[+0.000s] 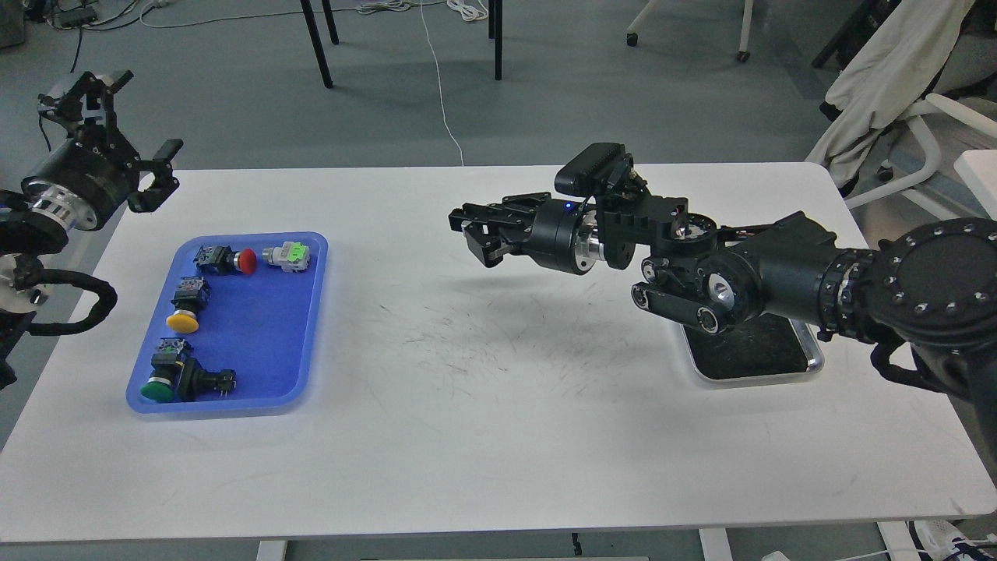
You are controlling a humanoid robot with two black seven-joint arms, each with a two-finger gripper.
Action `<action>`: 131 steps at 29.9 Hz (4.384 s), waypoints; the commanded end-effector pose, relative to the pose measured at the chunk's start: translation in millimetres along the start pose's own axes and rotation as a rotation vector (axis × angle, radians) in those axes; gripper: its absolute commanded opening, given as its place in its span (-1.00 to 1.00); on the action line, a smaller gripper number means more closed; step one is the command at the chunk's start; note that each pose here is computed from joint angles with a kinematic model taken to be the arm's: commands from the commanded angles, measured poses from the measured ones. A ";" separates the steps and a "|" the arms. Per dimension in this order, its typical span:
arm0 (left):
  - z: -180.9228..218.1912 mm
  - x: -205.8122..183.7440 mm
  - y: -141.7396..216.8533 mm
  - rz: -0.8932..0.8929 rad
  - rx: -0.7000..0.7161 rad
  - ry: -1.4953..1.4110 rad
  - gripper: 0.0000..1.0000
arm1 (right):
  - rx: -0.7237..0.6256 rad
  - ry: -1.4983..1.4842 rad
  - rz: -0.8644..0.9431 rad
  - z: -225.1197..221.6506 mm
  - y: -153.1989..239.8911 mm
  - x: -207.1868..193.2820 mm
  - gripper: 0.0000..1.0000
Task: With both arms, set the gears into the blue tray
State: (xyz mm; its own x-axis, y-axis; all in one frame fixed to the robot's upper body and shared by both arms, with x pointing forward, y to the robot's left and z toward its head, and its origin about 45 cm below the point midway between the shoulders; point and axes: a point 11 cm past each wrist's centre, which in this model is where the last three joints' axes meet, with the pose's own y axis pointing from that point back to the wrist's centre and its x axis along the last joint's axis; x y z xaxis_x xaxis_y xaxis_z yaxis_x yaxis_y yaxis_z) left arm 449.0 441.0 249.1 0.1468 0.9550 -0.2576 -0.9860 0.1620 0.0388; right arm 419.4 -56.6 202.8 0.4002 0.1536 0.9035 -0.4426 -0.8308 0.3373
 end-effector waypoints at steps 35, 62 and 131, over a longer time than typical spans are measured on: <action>29.2 14.8 13.7 0.006 -0.020 -0.046 0.98 | 0.158 0.126 -0.172 -32.9 9.5 -103.3 -0.98; 39.2 16.3 19.3 -0.001 -0.026 -0.061 0.97 | 0.142 0.141 -0.205 -25.5 15.0 -120.2 -0.94; 3.8 -91.9 68.6 -0.457 0.261 -0.535 0.98 | -0.576 -0.873 0.953 189.2 209.6 50.1 0.87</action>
State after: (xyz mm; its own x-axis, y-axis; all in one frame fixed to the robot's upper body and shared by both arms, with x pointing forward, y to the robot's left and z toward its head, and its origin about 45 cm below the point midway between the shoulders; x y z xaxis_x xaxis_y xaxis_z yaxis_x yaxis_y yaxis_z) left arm 374.3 374.7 273.9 0.6043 0.7713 0.1999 -0.7865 0.5373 0.3045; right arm 502.0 -314.3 276.6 0.0453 -0.8578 0.5120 -0.9931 -0.0941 -0.0698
